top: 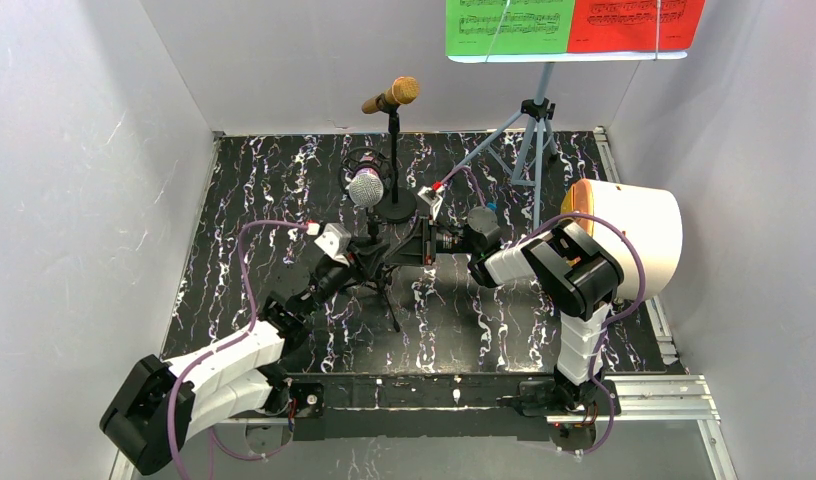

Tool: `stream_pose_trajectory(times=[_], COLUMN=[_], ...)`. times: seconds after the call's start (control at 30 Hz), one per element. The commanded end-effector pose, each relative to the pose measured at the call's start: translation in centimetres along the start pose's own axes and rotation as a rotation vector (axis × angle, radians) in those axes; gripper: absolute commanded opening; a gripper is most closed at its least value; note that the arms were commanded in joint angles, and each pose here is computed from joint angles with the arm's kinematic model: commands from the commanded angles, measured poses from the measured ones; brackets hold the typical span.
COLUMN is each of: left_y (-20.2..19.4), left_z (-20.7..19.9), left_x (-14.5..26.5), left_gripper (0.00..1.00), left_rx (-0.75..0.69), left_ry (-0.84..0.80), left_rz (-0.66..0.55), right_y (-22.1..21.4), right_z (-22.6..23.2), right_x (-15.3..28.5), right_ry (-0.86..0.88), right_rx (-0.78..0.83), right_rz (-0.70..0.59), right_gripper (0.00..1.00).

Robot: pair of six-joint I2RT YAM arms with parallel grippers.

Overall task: Pack up the instrument practice props
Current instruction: Unscrew the knob on the microphone stand.

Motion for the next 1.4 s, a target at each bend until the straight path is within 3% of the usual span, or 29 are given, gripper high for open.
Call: stream_pose_trajectory(times=[0.0, 0.17, 0.3, 0.5, 0.7, 0.9, 1.37], left_y=[-2.8, -3.3, -3.4, -3.2, -3.5, -4.1, -4.3], left_z=[1.1, 1.3, 1.1, 1.0, 1.1, 1.5, 1.7], left_x=[1.3, 1.6, 1.5, 1.4, 1.4, 1.4, 1.3], left_gripper=[0.26, 0.31, 0.24, 0.0, 0.0, 0.0, 0.0], left_rx=[0.005, -0.032, -0.036, -0.034, -0.039, -0.054, -0.051], left_ry=[0.046, 0.043, 0.024, 0.02, 0.023, 0.034, 0.043], left_rz=[0.089, 0.1, 0.103, 0.097, 0.109, 0.13, 0.137], right_y=[1.6, 1.6, 1.7, 1.3, 1.3, 0.9, -1.1], right_z=[0.7, 0.5, 0.6, 0.3, 0.1, 0.6, -0.1], right_x=[-0.5, -0.5, -0.5, -0.4, -0.1, 0.5, 1.1], right_ry=[0.05, 0.043, 0.044, 0.032, 0.001, 0.0, -0.184], right_rx=[0.089, 0.095, 0.104, 0.128, 0.266, 0.591, 1.518], right_rz=[-0.023, -0.016, -0.016, 0.0, 0.014, 0.047, 0.437], right_gripper=[0.01, 0.01, 0.01, 0.01, 0.01, 0.01, 0.01])
Point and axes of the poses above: each gripper's point midway between its finger pads, its own x axis back along the fingers, its own z axis along the line the jaws close on, y = z × x, the point moved 3 cm from there along x, back along the fingers, and after that the axes turned 15 degrees about x, right-handed, at the moved point
